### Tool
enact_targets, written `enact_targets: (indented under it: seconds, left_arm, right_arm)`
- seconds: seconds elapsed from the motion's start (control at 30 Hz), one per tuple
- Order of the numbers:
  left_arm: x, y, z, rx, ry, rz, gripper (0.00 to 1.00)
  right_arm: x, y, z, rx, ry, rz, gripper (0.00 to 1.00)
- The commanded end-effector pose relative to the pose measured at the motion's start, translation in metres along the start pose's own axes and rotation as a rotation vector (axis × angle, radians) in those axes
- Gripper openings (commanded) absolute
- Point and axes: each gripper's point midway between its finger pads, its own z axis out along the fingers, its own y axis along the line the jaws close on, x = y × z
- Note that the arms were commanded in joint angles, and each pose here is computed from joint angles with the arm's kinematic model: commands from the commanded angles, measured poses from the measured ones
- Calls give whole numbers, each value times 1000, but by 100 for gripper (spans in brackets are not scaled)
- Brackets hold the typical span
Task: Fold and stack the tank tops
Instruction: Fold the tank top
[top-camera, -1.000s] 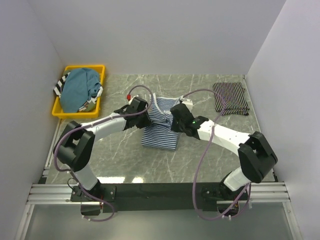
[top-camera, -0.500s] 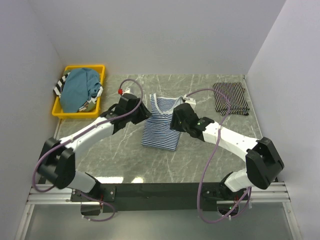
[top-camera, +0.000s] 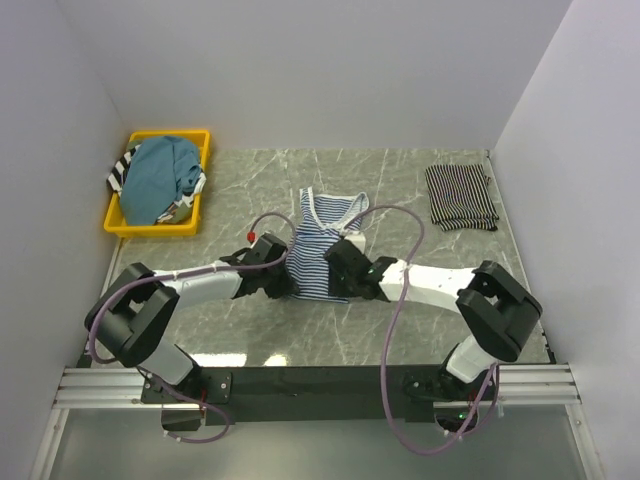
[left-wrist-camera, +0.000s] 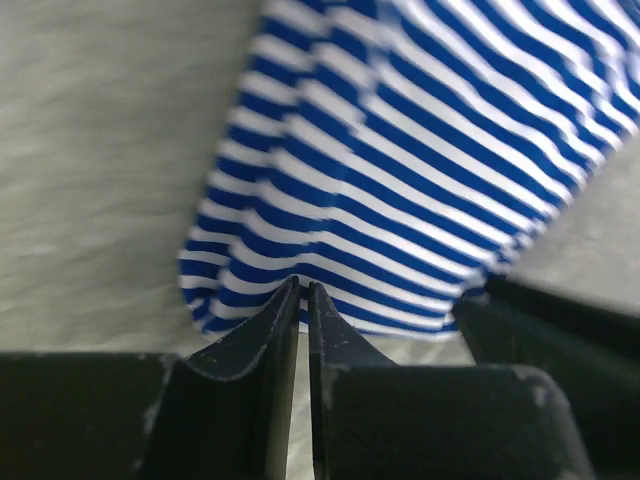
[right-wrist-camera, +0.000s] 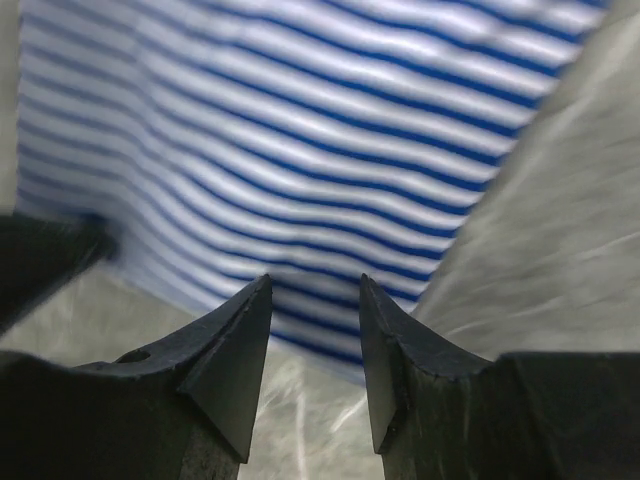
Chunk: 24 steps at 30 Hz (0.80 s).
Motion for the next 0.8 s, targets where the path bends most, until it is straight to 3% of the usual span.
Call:
enact_targets:
  seconds: [0.0, 0.1, 0.27, 0.37, 0.53, 0.7, 0.77]
  left_arm:
    - [-2, 20, 4, -56, -19, -75, 14]
    - [-6, 45, -1, -125, -15, -113, 14]
    - [-43, 82, -20, -226, -118, -160, 21]
    - [-74, 83, -32, -221, -179, -178, 29]
    - [-112, 52, -45, -139, -238, -116, 44]
    - [-122, 14, -55, -25, -258, -65, 49]
    - [-115, 0, -56, -3, -245, -40, 49]
  right_arm:
    - [29, 18, -3, -32, 35, -24, 47]
    - [58, 44, -13, -89, 80, -61, 47]
    - [90, 112, -31, -242, 167, -135, 47]
    - [76, 146, -44, -347, 163, -138, 47]
    - [-6, 135, -63, -382, 17, -62, 50]
    - [-126, 64, -56, -251, -189, 88, 54]
    - [-144, 40, -32, -181, -171, 91, 54]
